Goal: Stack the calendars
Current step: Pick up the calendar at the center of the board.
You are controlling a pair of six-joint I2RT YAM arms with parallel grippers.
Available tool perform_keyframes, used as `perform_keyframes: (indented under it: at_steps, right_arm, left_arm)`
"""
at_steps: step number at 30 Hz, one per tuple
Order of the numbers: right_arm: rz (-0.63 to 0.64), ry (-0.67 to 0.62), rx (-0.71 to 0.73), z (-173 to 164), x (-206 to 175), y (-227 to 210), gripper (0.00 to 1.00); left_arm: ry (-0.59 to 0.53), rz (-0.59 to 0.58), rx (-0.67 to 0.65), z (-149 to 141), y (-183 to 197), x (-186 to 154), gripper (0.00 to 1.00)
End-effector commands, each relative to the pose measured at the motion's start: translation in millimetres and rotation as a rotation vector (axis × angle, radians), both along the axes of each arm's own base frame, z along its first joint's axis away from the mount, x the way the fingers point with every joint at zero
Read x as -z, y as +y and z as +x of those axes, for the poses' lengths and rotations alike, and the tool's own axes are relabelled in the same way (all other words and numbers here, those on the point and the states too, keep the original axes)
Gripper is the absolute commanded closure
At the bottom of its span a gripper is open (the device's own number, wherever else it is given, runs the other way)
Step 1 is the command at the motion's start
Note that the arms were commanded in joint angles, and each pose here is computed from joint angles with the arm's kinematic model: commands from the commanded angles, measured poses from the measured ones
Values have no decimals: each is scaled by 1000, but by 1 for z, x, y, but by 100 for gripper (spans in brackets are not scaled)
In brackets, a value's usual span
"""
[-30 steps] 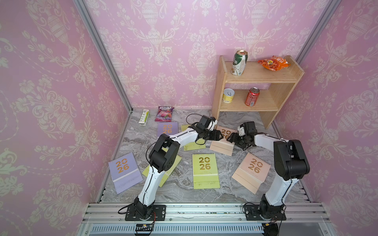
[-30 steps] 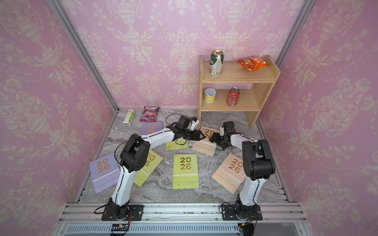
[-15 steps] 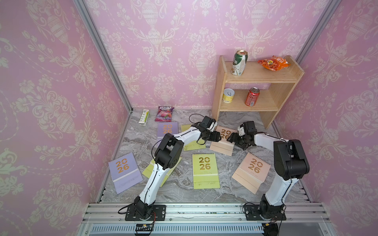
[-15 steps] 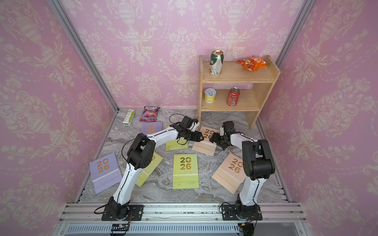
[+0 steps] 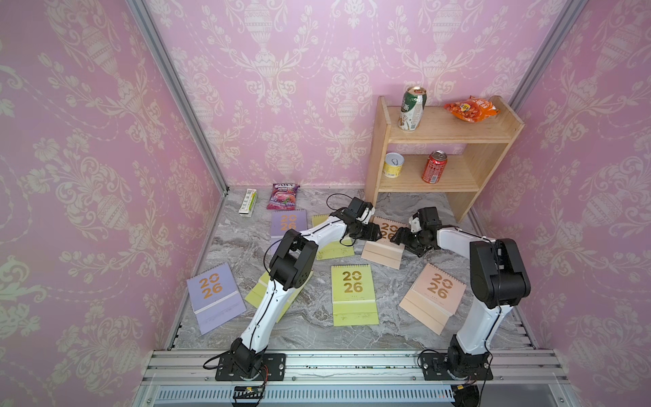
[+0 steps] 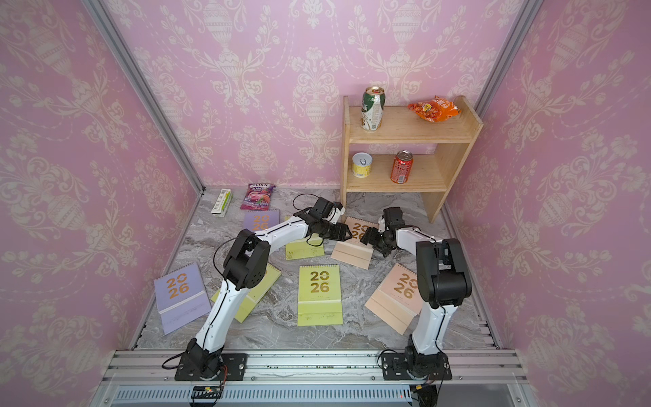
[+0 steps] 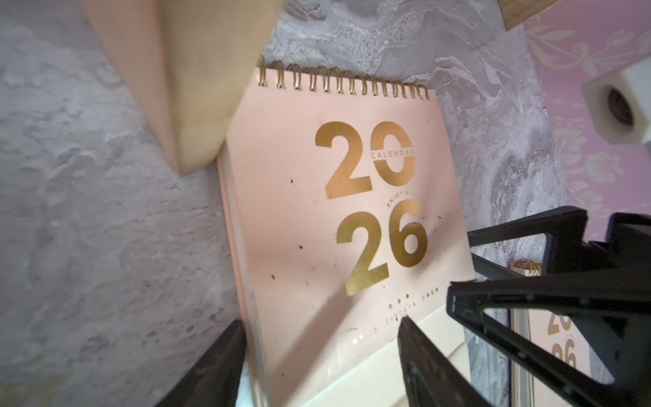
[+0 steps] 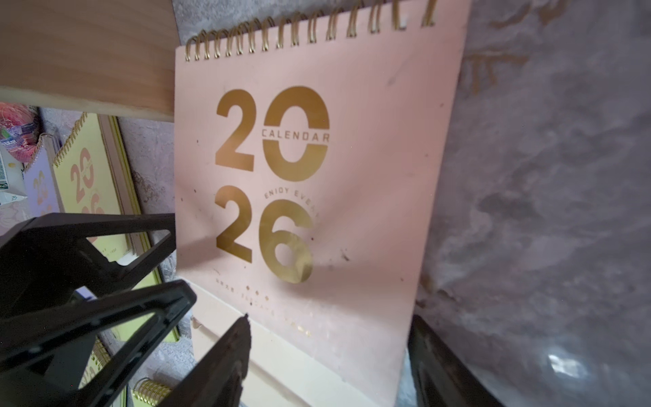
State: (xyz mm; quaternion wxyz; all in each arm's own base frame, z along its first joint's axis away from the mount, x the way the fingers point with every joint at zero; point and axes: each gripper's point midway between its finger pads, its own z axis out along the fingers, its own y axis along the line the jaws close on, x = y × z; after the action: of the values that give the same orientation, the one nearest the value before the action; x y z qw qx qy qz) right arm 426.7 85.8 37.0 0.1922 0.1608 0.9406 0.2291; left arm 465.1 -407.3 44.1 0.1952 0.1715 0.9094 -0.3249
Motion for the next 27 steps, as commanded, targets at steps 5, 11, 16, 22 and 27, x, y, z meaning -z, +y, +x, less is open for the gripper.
perform_keyframes:
  at_steps: [5, 11, 16, 22, 27]
  right_arm:
    - [64, 65, -27, -17, 17, 9, 30]
    - [101, -6, -44, -18, -11, 16, 31]
    - [134, -47, -53, -24, -33, 20, 31]
    - [154, -73, -52, -33, -42, 23, 33]
    - [167, -83, -47, -39, -45, 24, 35]
  left_arm:
    - [107, -164, 75, -26, -16, 0, 35]
    - [101, -250, 86, -29, -20, -19, 35]
    - [98, -306, 98, -33, -22, -33, 36]
    - [88, -347, 104, -37, -19, -47, 36]
    - [89, -394, 107, -40, -19, -55, 37]
